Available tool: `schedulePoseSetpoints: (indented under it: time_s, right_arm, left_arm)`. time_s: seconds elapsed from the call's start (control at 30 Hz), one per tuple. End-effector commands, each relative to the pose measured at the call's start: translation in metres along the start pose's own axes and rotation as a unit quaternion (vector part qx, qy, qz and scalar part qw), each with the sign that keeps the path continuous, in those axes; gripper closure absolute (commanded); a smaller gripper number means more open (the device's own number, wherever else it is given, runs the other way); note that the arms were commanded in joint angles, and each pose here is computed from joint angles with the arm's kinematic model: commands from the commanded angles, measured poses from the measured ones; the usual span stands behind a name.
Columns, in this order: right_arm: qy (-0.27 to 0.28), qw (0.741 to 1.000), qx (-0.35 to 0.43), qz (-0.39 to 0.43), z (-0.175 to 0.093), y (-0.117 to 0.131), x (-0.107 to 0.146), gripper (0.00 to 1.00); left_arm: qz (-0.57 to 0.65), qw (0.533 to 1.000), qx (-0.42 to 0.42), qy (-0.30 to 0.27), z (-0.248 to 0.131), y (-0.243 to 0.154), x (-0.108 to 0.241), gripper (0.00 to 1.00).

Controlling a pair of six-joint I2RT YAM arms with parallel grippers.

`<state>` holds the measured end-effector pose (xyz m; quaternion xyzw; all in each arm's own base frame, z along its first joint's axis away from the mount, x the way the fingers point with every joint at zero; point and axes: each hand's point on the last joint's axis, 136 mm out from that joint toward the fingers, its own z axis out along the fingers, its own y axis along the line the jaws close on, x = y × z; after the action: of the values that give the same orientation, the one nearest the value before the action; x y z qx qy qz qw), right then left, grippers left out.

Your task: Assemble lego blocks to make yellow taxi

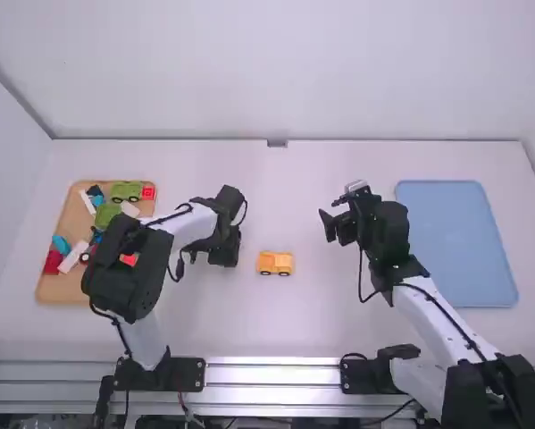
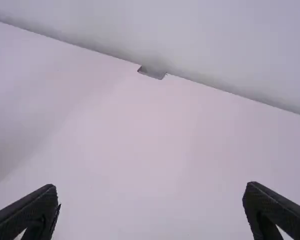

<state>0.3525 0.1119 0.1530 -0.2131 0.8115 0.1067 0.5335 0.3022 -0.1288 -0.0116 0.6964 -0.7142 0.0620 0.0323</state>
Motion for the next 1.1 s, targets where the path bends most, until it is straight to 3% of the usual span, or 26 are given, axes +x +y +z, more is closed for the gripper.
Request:
schedulePoseSetpoints:
  time_s: [0.0,0.4,0.57,0.87,1.07]
  right_arm:
    - [-0.001,1.0,-0.003,0.001,-0.002,0.002,0.002,0.02]
    - [-0.001,1.0,-0.003,0.001,-0.002,0.002,0.002,0.02]
    - [-0.001,1.0,-0.003,-0.001,-0.002,0.002,0.002,0.02]
    - [-0.003,1.0,-0.001,-0.001,-0.002,0.001,0.001,0.02]
    - [-0.011,1.0,0.0,-0.003,-0.002,0.001,-0.004,0.02]
  left_arm:
    - [-0.011,1.0,-0.015,0.001,0.004,0.009,-0.001,0.01]
    - [-0.011,1.0,-0.001,0.014,0.001,0.002,0.003,0.01]
    - [0.021,0.999,0.037,0.023,-0.02,-0.013,0.0,0.01]
    - [0.122,0.989,0.076,-0.039,-0.099,-0.032,-0.015,0.01]
    - [0.287,0.944,0.104,-0.126,-0.174,-0.057,-0.024,0.01]
